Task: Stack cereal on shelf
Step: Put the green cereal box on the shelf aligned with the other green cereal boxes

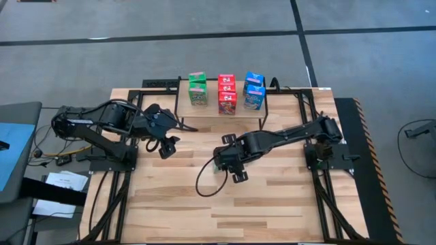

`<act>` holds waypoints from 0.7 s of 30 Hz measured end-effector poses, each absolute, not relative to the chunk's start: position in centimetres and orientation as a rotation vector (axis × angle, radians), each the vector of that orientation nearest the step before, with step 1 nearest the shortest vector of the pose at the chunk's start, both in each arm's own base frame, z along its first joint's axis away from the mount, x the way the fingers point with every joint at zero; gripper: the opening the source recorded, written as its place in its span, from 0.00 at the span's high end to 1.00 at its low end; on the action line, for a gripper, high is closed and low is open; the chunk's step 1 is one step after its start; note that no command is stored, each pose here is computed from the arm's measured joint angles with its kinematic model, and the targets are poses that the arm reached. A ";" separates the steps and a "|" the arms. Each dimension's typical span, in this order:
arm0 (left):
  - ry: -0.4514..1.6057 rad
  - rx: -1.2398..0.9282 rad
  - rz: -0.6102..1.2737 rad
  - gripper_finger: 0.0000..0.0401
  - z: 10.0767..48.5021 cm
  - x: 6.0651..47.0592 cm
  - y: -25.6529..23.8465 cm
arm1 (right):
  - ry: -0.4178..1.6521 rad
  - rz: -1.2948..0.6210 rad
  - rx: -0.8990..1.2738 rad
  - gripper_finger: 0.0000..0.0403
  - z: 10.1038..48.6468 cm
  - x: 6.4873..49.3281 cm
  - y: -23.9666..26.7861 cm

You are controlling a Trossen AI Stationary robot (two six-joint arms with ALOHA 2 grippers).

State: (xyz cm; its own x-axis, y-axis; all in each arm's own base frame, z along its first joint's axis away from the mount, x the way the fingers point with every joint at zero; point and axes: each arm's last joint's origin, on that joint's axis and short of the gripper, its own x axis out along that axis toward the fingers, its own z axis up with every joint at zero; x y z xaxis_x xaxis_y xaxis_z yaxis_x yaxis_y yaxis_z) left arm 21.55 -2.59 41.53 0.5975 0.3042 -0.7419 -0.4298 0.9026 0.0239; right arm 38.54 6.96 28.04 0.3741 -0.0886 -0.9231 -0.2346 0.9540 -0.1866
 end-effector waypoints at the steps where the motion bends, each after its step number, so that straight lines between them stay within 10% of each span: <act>1: 0.829 -0.156 0.425 0.36 41.5 21.6 -2.6 | 1.193 0.093 -0.307 0.52 28.0 38.5 6.8; 21: 0.835 -0.123 0.413 0.36 41.5 21.5 -2.6 | 1.179 0.072 -0.309 0.45 28.1 39.0 4.8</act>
State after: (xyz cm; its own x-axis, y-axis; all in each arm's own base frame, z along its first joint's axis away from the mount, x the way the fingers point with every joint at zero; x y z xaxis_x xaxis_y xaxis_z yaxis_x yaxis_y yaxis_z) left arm 21.55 -2.58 41.53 0.5970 0.3068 -0.7413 -0.4022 0.9139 0.0542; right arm 39.04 4.83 28.06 0.3852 -0.1050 -0.9168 -0.2164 0.9555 -0.2003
